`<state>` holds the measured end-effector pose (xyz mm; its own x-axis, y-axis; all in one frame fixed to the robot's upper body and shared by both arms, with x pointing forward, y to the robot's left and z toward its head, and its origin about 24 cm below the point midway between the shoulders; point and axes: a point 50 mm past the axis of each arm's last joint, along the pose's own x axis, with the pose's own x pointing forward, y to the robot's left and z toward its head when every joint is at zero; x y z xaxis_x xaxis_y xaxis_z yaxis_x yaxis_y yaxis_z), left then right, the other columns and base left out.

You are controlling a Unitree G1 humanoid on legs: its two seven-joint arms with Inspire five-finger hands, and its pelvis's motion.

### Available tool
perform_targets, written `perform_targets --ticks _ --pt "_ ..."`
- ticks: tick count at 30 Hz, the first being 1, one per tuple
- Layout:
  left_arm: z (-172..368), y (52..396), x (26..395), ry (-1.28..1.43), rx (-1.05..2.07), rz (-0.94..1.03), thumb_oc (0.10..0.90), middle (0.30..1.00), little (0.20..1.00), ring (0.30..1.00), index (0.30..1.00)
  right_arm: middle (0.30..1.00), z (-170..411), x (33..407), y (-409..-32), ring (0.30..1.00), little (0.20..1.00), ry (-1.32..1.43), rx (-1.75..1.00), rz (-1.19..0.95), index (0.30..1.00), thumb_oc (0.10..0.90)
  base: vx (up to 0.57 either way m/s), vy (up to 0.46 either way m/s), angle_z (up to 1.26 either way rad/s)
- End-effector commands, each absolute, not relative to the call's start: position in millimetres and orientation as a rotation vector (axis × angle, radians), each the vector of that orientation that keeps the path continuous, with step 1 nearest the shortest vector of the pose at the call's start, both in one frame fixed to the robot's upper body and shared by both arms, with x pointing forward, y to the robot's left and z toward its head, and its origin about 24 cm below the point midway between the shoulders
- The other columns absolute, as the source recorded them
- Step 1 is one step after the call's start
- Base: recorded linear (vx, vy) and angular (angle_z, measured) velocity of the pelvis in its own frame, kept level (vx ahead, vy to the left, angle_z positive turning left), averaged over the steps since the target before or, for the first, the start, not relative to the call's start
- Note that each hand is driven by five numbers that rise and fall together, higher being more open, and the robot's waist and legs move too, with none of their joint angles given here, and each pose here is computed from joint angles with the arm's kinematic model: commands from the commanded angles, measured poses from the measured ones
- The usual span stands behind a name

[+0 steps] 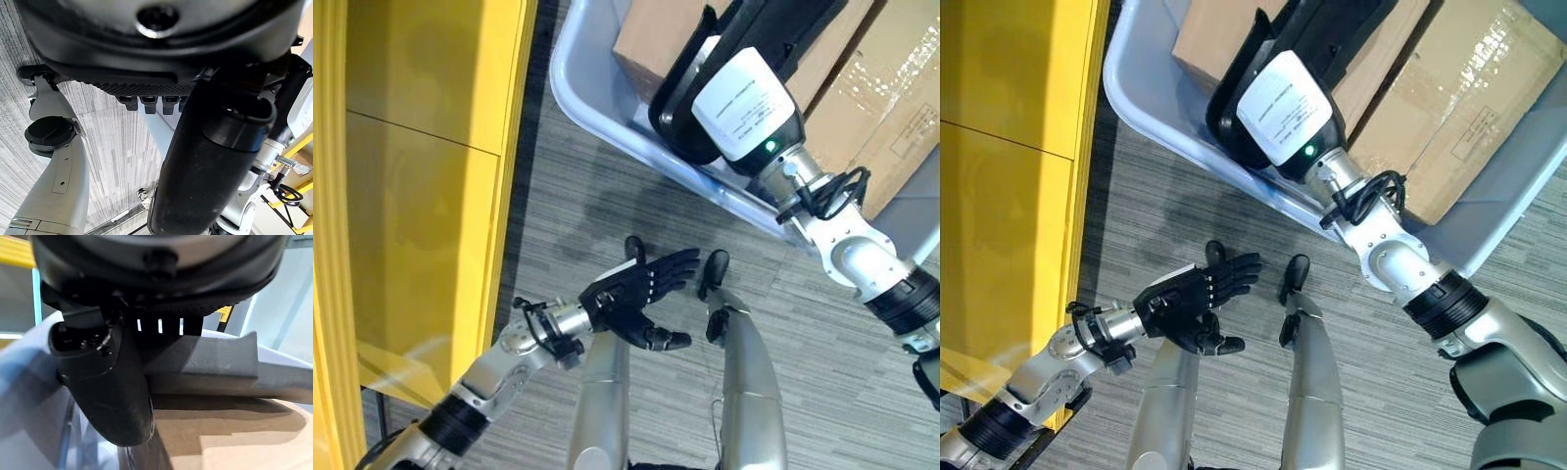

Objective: Move parts from the plastic box to the shelf.

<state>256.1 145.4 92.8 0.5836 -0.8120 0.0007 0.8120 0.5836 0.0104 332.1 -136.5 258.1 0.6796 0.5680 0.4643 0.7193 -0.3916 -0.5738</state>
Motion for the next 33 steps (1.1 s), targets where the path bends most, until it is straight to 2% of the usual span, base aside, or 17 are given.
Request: perform_targets --ticks 1,6,9,15,29,33 --pt "98 127 230 -0.124 -0.071 -1.078 0.900 1.000 1.000 1.000 1.000 0.300 254 313 -132 0.300 0.300 -1.161 -1.879 -0.116 0.300 0.400 0.00 0.084 0.00" --pt "98 130 222 -0.164 -0.106 -1.056 0.900 1.000 1.000 1.000 1.000 0.300 250 283 -128 0.300 0.300 -1.334 -1.584 -0.101 0.300 0.400 0.01 0.121 -0.08" --pt "100 131 219 -0.184 -0.124 -1.058 0.900 1.000 1.000 1.000 1.000 0.300 248 274 -127 0.300 0.300 -1.398 -1.510 -0.106 0.300 0.400 0.00 0.115 -0.09" --pt "110 129 219 -0.220 -0.137 -1.067 0.900 1.000 1.000 1.000 1.000 0.300 275 270 -130 0.300 0.300 -1.480 -1.398 -0.248 0.300 0.400 0.02 0.109 -0.08" --pt "104 132 216 -0.189 -0.152 -1.047 0.900 1.000 1.000 1.000 1.000 0.300 277 275 -138 0.300 0.300 -1.364 -1.354 -0.256 0.300 0.400 0.05 0.044 0.00" --pt "92 135 208 -0.136 -0.189 -1.031 0.900 1.000 1.000 1.000 1.000 0.300 259 278 -157 0.300 0.300 -1.090 -1.131 -0.154 0.300 0.400 0.22 0.142 0.02"
